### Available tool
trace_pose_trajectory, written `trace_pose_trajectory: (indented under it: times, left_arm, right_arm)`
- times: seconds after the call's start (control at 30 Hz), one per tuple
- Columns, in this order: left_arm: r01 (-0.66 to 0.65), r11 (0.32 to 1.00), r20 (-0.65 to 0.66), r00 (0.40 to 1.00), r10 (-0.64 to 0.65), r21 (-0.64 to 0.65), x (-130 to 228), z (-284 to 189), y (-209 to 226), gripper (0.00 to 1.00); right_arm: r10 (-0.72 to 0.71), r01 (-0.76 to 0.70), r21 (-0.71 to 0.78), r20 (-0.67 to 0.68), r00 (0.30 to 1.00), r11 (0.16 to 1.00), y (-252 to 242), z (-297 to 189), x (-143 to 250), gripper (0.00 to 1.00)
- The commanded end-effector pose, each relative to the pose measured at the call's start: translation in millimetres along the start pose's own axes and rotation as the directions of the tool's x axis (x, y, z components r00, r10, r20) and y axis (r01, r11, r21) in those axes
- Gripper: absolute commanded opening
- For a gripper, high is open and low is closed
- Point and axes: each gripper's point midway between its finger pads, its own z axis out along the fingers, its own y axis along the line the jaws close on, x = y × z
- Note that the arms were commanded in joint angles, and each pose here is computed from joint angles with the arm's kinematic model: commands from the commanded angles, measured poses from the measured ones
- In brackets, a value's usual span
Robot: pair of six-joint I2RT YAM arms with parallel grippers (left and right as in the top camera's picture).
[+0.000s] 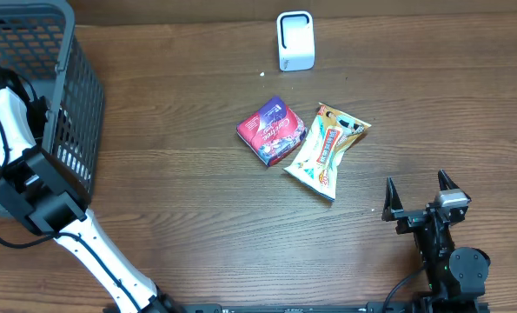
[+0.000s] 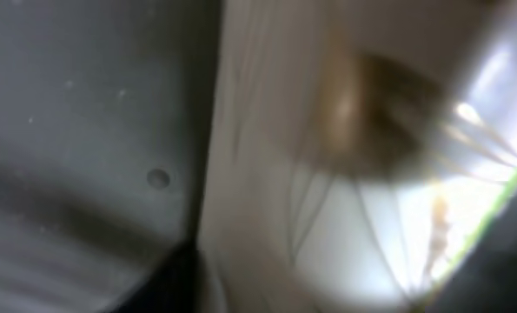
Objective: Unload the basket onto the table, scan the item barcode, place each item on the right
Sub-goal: 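Grip the white spray can with the left gripper and lift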
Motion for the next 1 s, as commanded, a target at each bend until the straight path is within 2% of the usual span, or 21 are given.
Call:
trace_pose_trajectory:
  times: [0.0, 0.07, 0.23, 0.37, 0.5, 0.6, 0.7, 0.83, 0.97]
  left_arm:
    - [-0.007, 1.000, -0.026, 1.000, 0.007, -0.013, 5, 9, 3, 0.15]
    - [-0.007, 1.000, -0.025, 1.000, 0.007, -0.014, 5, 8, 3, 0.04]
    - [0.047, 0.999, 0.008, 0.999, -0.046, -0.013, -3, -7, 3, 0.04]
    - [0.072, 0.997, 0.102, 0.992, -0.071, -0.007, -21, -51, 3, 0.04]
    - [0.143, 0.989, 0.274, 0.950, -0.148, 0.038, -40, -130, 0, 0.04]
    - [0.097, 0.984, 0.439, 0.885, -0.155, 0.152, -45, -204, -18, 0.04]
    - [0.031, 0.970, 0.532, 0.831, -0.160, 0.243, -40, -250, -35, 0.04]
    - [-0.028, 0.914, 0.564, 0.794, -0.226, 0.406, -23, -300, -63, 0.04]
    - [-0.134, 0.820, 0.546, 0.803, -0.240, 0.556, -3, -333, -100, 0.04]
  right_arm:
    - [-0.001, 0.001, 0.018, 0.004, 1.000, 1.000, -4, 0, 2, 1.00]
    - [-0.001, 0.001, 0.018, 0.004, 1.000, 1.000, -4, 0, 2, 1.00]
    - [-0.001, 0.001, 0.018, 0.004, 1.000, 1.000, -4, 0, 2, 1.00]
    - [-0.001, 0.001, 0.018, 0.004, 1.000, 1.000, -4, 0, 2, 1.00]
    - [-0.001, 0.001, 0.018, 0.004, 1.000, 1.000, -4, 0, 2, 1.00]
    - [-0.001, 0.001, 0.018, 0.004, 1.000, 1.000, -4, 0, 2, 1.00]
    - [-0.001, 0.001, 0.018, 0.004, 1.000, 1.000, -4, 0, 2, 1.00]
    - [-0.001, 0.001, 0.018, 0.004, 1.000, 1.000, -4, 0, 2, 1.00]
    - [-0.001, 0.001, 0.018, 0.004, 1.000, 1.000, -4, 0, 2, 1.00]
